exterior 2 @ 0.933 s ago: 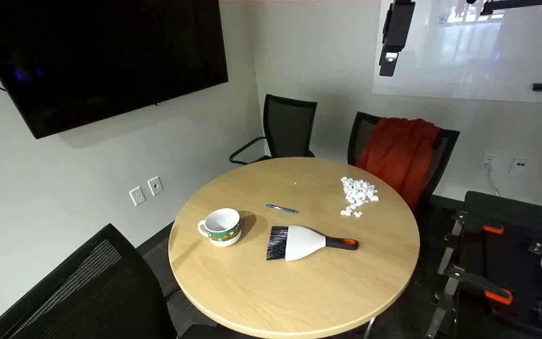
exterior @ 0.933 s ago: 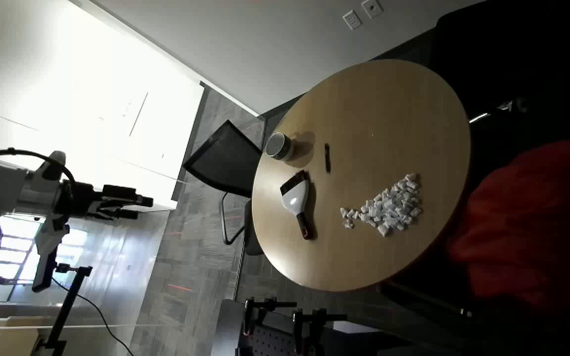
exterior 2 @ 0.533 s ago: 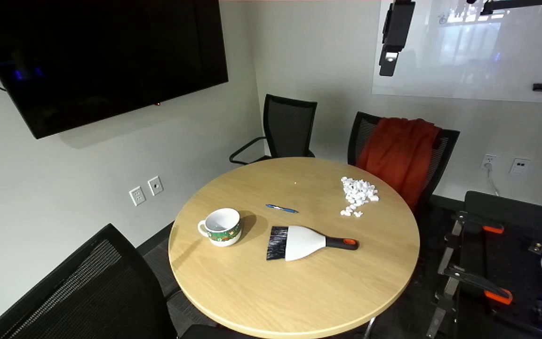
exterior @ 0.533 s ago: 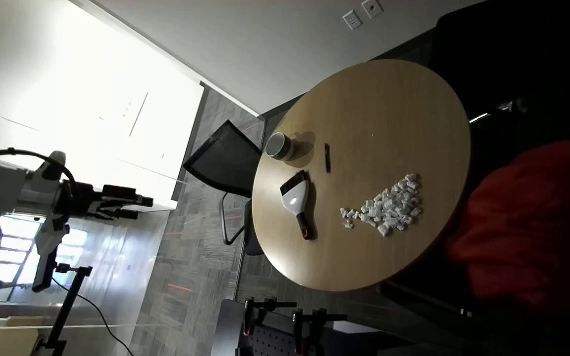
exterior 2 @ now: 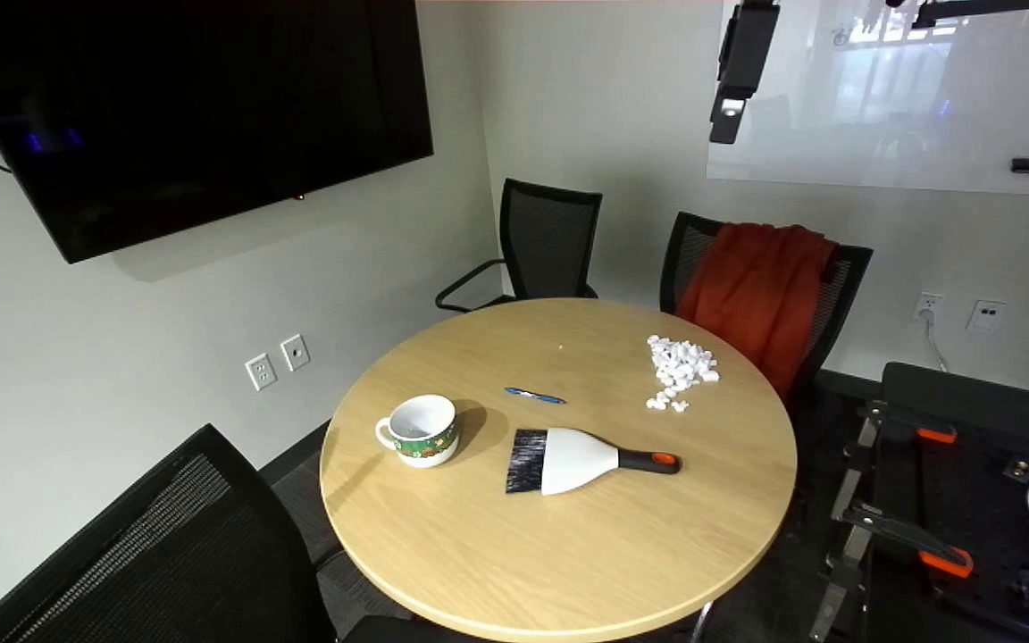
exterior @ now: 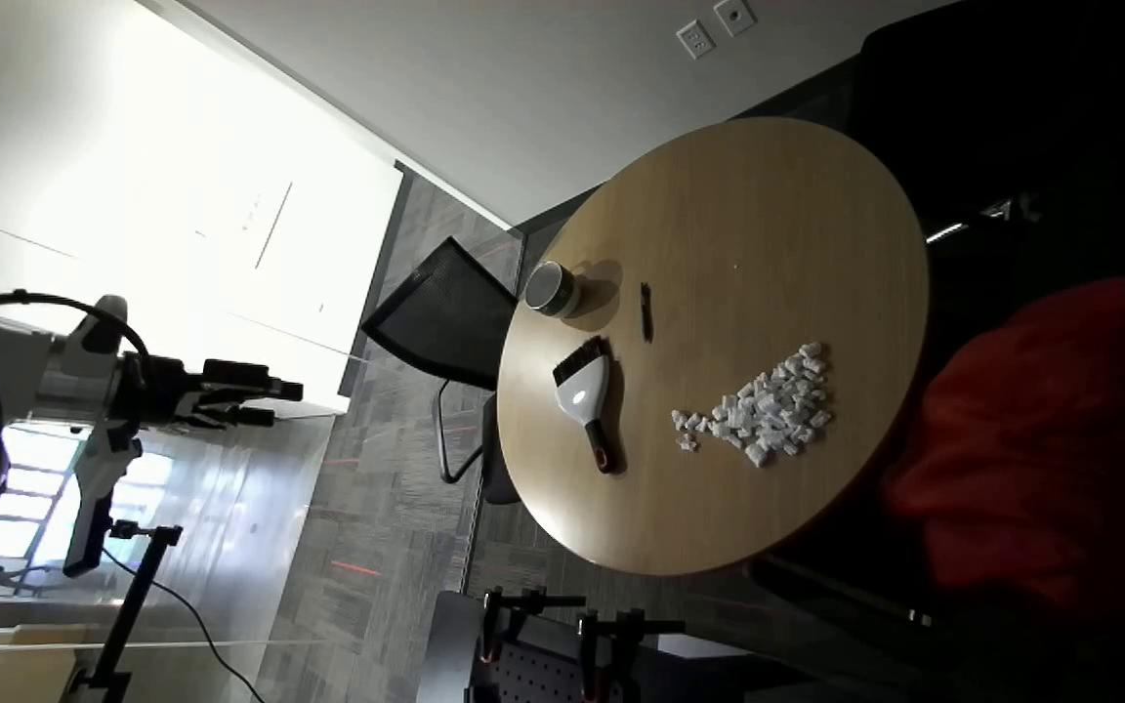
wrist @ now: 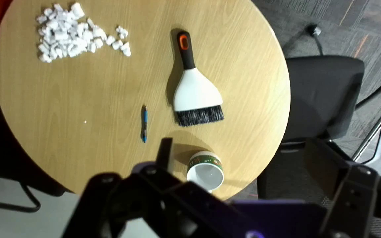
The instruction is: Sweep the white objects to the left
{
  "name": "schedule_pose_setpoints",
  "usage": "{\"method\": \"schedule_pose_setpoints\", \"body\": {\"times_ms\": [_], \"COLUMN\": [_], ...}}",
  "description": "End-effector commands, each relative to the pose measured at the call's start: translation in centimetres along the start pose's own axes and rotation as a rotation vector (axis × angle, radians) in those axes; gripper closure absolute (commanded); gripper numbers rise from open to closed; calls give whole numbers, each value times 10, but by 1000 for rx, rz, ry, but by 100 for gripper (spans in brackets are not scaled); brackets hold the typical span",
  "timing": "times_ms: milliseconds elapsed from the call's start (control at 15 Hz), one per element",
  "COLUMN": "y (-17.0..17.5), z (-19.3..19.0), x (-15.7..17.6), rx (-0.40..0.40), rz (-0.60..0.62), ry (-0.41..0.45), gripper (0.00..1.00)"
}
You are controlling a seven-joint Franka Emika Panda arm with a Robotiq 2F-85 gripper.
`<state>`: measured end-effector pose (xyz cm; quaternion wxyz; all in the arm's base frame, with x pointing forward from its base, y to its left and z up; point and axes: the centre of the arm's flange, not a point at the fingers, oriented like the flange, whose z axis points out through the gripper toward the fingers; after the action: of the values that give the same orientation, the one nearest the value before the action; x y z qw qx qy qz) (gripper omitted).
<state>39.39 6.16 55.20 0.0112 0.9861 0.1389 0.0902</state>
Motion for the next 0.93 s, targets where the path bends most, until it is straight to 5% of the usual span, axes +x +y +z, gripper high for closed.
{"method": "schedule_pose_setpoints", "body": {"times_ms": [0,200,467,867], "y": [16,41,79,75], "z": [34,81,143,139], "x": [-2,-6,-20,-26], "rx": [-42,-38,-22,-21], "rz": [-48,-68,-40,-27], "ry": [149,219,192,161], "gripper": [0,0,0,0]}}
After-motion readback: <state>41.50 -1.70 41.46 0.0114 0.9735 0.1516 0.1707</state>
